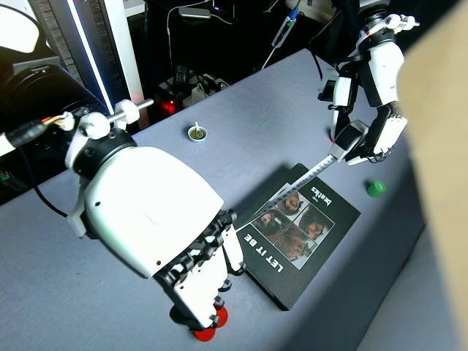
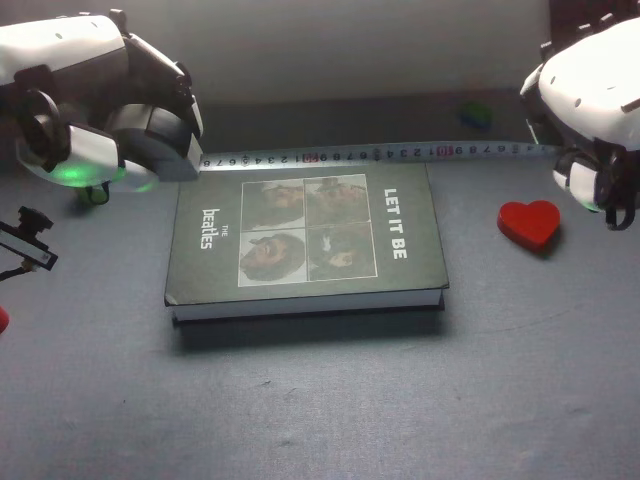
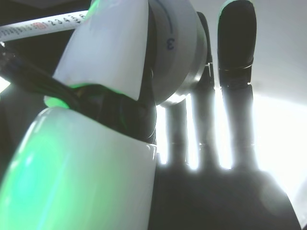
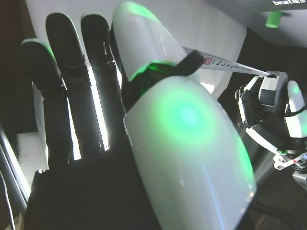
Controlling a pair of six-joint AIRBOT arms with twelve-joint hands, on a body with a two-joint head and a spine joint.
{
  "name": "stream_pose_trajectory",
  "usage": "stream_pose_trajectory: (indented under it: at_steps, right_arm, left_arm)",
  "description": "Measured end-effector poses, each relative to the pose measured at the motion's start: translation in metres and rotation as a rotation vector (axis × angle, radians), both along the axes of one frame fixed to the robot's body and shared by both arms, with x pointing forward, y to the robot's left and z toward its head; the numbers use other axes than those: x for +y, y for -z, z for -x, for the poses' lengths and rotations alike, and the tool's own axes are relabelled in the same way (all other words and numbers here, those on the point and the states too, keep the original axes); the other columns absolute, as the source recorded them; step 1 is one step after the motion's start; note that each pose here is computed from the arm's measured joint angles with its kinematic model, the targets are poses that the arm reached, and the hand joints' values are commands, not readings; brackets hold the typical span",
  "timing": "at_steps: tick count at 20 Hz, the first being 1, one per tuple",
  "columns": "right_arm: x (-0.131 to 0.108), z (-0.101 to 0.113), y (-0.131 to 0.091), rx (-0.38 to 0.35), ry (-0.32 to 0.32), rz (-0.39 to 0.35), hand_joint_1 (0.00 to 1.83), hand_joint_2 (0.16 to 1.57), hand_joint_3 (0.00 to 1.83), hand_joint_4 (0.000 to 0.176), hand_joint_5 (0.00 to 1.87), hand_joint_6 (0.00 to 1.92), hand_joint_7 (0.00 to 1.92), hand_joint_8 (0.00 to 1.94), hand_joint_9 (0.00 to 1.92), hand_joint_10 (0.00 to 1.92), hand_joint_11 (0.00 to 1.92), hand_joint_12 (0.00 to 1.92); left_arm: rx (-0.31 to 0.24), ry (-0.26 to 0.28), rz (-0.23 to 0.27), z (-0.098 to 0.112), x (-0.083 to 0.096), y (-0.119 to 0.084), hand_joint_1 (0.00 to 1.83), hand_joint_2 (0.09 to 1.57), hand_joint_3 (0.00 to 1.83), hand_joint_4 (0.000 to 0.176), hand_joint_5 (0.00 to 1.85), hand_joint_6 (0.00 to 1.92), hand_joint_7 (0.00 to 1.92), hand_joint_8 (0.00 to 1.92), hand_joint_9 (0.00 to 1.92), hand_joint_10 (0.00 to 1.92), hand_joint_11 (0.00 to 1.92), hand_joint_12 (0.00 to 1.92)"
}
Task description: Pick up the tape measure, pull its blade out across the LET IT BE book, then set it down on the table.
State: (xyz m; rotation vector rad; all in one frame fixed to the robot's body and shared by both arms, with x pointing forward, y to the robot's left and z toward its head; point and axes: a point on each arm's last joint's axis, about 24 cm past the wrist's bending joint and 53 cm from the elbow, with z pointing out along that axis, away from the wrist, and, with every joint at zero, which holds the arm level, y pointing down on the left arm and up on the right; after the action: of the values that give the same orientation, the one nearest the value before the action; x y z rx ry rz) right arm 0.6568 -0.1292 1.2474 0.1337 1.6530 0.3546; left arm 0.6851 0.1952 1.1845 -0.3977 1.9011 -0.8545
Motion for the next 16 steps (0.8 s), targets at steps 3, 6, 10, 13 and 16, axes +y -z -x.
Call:
stream_pose_trajectory:
  at_steps: [3,6,10,13,16]
  right_arm:
    - [-0.002,0.0,0.0,0.0,0.002,0.002,1.17,1.23,0.0,0.0,0.66,1.39,0.88,1.24,0.75,0.92,0.52,1.44]
    - [-0.018,-0.005,-0.002,-0.009,0.048,0.014,1.17,1.23,0.0,0.0,0.66,1.38,0.89,1.22,0.76,0.92,0.52,1.44]
    - [-0.014,-0.005,-0.002,-0.009,0.045,0.013,1.17,1.22,0.0,0.0,0.68,1.38,0.89,1.21,0.76,0.92,0.52,1.44]
    - [-0.008,-0.004,-0.001,-0.007,0.03,0.011,1.17,1.22,0.0,0.0,0.67,1.38,0.89,1.21,0.76,0.92,0.53,1.44]
    - [0.001,-0.003,0.0,-0.006,0.018,0.008,1.33,1.23,0.0,0.0,0.63,1.39,0.83,1.21,0.73,1.48,0.51,1.47]
  left_arm:
    - [-0.004,0.001,-0.006,0.0,0.0,0.0,1.37,1.15,0.0,0.0,0.86,0.91,0.86,1.21,0.9,1.33,0.91,1.15]
    - [-0.022,-0.019,-0.026,-0.002,0.01,-0.004,1.37,1.15,0.0,0.0,0.86,0.91,0.86,1.21,0.9,1.33,0.93,1.16]
    - [-0.024,-0.022,-0.027,-0.003,0.011,-0.004,1.37,1.15,0.0,0.0,0.85,0.91,0.86,1.21,0.9,1.33,0.93,1.16]
    - [-0.023,-0.019,-0.029,-0.003,0.011,-0.003,1.37,1.15,0.0,0.0,0.87,0.91,0.86,1.2,0.91,1.32,0.93,1.15]
    - [-0.017,-0.013,-0.031,-0.002,0.01,-0.002,1.37,1.15,0.0,0.0,0.85,0.92,0.86,1.2,0.9,1.33,0.91,1.17]
